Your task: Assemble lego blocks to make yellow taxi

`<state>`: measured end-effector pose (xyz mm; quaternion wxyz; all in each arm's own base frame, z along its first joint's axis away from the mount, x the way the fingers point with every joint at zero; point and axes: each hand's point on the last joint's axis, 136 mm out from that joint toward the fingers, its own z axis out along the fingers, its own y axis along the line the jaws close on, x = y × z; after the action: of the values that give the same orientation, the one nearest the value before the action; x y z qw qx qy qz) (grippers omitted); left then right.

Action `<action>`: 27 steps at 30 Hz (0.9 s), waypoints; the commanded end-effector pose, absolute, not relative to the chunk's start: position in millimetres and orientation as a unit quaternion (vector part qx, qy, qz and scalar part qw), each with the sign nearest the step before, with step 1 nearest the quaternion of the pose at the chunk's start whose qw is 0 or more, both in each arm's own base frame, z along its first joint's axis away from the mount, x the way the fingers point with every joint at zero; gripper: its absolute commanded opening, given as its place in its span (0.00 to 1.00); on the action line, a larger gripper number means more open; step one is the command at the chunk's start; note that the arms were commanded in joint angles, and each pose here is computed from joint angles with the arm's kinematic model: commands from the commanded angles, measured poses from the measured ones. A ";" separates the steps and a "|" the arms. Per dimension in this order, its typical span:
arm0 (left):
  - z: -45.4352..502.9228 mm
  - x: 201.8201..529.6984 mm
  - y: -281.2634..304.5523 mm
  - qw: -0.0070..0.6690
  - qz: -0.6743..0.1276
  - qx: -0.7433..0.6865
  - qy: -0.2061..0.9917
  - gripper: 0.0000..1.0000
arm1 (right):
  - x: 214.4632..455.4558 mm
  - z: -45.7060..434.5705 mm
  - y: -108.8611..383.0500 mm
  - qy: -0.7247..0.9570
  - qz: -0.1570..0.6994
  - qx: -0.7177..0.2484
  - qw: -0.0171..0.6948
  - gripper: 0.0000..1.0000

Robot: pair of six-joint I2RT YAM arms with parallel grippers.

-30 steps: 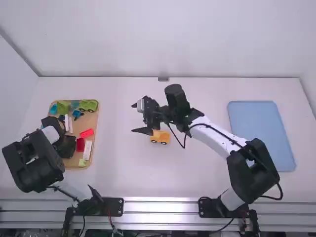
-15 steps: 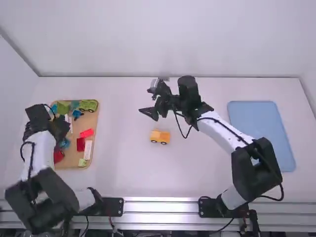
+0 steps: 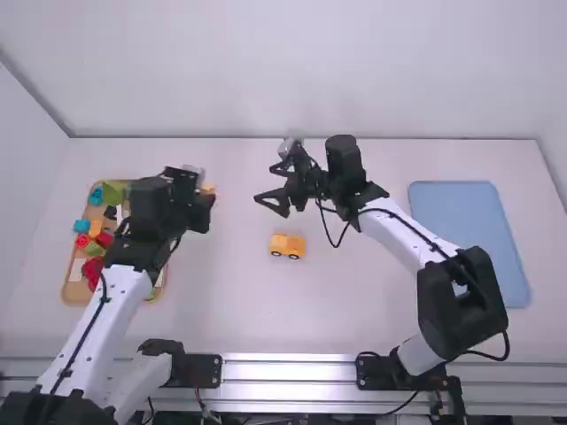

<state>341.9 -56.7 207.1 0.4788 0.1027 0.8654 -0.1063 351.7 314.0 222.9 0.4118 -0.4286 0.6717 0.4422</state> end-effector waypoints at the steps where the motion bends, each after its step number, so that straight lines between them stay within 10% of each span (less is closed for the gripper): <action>1: 200.9 340.2 -87.7 0.482 -0.075 0.231 0.842 0.02 | 352.1 238.4 314.4 0.667 0.447 -0.426 0.416 0.99; 27: 175.8 361.0 -149.0 0.554 -0.036 0.361 0.749 0.02 | 365.5 178.0 290.6 0.721 0.554 -0.319 0.270 0.85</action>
<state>366.2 -144.7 182.6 0.5581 0.3459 0.7535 -0.0334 365.9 285.9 174.8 0.2603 -0.2988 0.7294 0.5577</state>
